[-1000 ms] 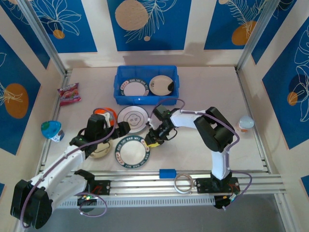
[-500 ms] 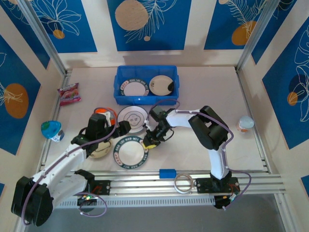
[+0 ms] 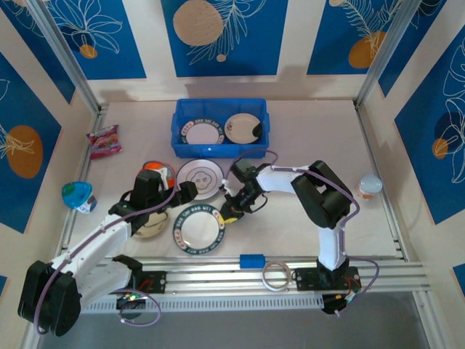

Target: Place the plates into the plastic bin on the countertop

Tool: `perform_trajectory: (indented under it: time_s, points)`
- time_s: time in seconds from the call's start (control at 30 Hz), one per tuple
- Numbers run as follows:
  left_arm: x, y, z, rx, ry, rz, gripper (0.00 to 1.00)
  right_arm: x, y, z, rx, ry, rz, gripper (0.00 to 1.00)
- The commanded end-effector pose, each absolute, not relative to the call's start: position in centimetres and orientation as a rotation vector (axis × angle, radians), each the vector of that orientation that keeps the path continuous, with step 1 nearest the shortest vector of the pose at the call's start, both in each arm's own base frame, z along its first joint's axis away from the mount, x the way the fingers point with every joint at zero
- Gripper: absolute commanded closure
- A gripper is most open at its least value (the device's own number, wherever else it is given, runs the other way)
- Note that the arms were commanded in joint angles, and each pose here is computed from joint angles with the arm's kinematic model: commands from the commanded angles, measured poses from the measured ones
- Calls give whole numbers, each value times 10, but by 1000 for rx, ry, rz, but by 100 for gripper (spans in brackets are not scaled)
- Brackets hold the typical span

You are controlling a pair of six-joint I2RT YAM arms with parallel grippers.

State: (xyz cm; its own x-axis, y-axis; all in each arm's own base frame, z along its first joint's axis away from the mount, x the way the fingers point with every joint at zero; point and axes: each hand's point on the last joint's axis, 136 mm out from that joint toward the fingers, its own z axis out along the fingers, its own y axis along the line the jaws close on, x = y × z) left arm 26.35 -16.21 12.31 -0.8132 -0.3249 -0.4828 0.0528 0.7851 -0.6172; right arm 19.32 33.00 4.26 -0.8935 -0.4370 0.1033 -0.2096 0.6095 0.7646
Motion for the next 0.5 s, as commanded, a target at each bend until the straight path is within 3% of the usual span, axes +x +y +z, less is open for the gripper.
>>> perform_trajectory:
  time_s: [0.0, 0.17, 0.47]
  points:
    - [275, -169, 146, -140, 2340, -845, 7, 192, 321, 79, 538, -2576, -1220, 100]
    - [287, -172, 173, -84, 2307, -822, 7, 205, 303, 112, 490, -2650, -1284, 100]
    - [304, -175, 196, -79, 2239, -843, 10, 272, 265, 169, 139, -2748, -1560, 100]
